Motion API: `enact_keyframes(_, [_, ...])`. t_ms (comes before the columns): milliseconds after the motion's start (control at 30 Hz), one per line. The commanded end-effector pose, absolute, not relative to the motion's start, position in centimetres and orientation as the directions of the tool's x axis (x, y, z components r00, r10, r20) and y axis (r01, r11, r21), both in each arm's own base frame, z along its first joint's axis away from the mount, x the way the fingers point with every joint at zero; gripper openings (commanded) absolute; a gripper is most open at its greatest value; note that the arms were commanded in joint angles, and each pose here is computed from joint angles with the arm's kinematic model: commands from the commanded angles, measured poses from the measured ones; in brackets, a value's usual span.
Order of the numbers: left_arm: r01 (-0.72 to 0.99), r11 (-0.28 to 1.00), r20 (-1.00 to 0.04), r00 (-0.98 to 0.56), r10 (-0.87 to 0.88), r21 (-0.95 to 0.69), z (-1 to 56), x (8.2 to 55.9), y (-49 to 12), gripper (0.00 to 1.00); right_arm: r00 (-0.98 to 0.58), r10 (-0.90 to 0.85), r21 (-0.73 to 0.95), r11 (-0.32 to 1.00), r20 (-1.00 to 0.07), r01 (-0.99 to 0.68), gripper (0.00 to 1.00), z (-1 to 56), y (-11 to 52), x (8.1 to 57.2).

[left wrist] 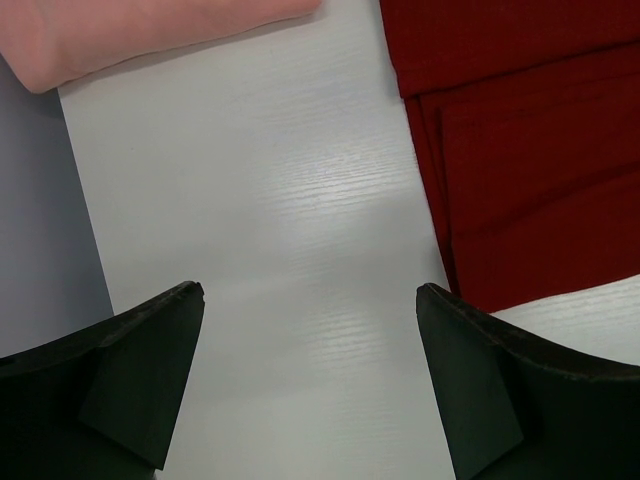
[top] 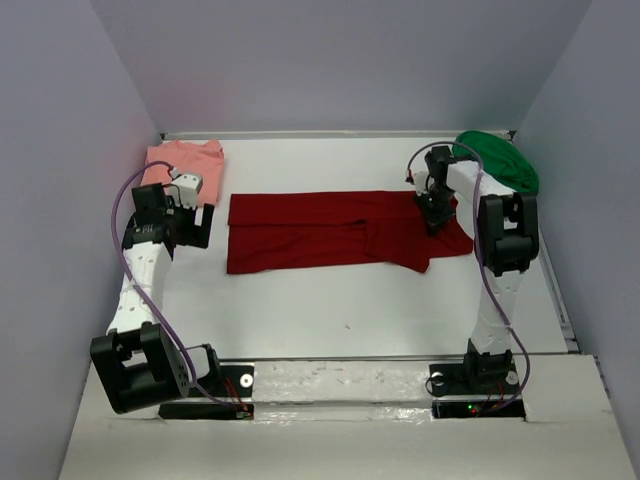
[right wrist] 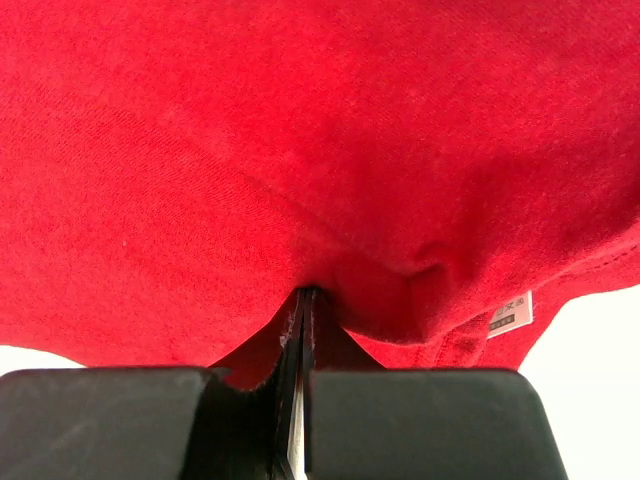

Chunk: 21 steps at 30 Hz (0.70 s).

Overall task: Fold and stack the t-shirts
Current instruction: Rotate the tshirt 90 degrees

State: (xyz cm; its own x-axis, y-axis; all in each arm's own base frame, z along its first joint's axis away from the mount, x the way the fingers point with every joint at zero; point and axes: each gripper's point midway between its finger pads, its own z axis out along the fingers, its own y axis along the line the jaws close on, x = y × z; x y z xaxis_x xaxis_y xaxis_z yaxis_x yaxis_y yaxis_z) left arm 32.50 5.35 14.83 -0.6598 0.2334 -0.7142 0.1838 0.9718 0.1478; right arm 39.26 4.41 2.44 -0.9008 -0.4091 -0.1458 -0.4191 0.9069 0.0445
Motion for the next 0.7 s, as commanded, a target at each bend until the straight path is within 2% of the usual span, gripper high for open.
enact_keyframes(0, [0.194,0.968,-0.728,-0.640,0.246,0.157,16.1,33.0,5.3,0.99,-0.912,-0.378,0.017,0.923,-0.163,-0.385,0.00,1.5,4.2,42.3])
enact_keyframes(67, [0.190,0.969,-0.724,-0.646,0.243,0.156,16.1,32.9,5.3,0.99,-0.913,-0.376,0.031,0.922,-0.159,-0.385,0.00,1.2,4.5,43.0])
enact_keyframes(167, [0.193,0.969,-0.720,-0.649,0.244,0.155,16.5,32.8,5.4,0.99,-0.906,-0.368,0.034,0.923,-0.209,-0.382,0.00,1.7,5.2,46.2])
enact_keyframes(200, [0.193,0.968,-0.721,-0.647,0.247,0.159,16.7,32.9,5.4,0.99,-0.913,-0.365,0.049,0.924,-0.181,-0.379,0.00,0.7,5.2,45.7])
enact_keyframes(267, [0.189,0.967,-0.717,-0.650,0.253,0.171,17.0,32.9,5.6,0.99,-0.900,-0.360,0.054,0.922,-0.244,-0.383,0.00,1.4,5.9,48.5])
enact_keyframes(300, [0.188,0.968,-0.714,-0.653,0.252,0.169,16.9,32.8,5.7,0.99,-0.907,-0.358,0.065,0.923,-0.222,-0.380,0.00,0.5,6.0,48.2])
enact_keyframes(333, [0.184,0.967,-0.711,-0.655,0.254,0.176,17.0,32.9,5.8,0.99,-0.894,-0.356,0.053,0.922,-0.271,-0.383,0.00,1.7,6.2,49.9])
enact_keyframes(367, [0.183,0.967,-0.706,-0.661,0.253,0.175,16.9,32.8,5.8,0.99,-0.900,-0.356,0.072,0.920,-0.252,-0.385,0.00,0.7,6.5,50.0])
enact_keyframes(433, [0.178,0.968,-0.702,-0.666,0.253,0.180,17.0,32.8,6.0,0.99,-0.890,-0.358,0.079,0.916,-0.282,-0.393,0.00,1.0,6.9,51.3])
enact_keyframes(667, [0.158,0.976,-0.698,-0.683,0.216,0.148,16.8,32.6,5.8,0.99,-0.751,-0.354,0.168,0.838,-0.558,-0.519,0.00,5.6,11.2,56.6])
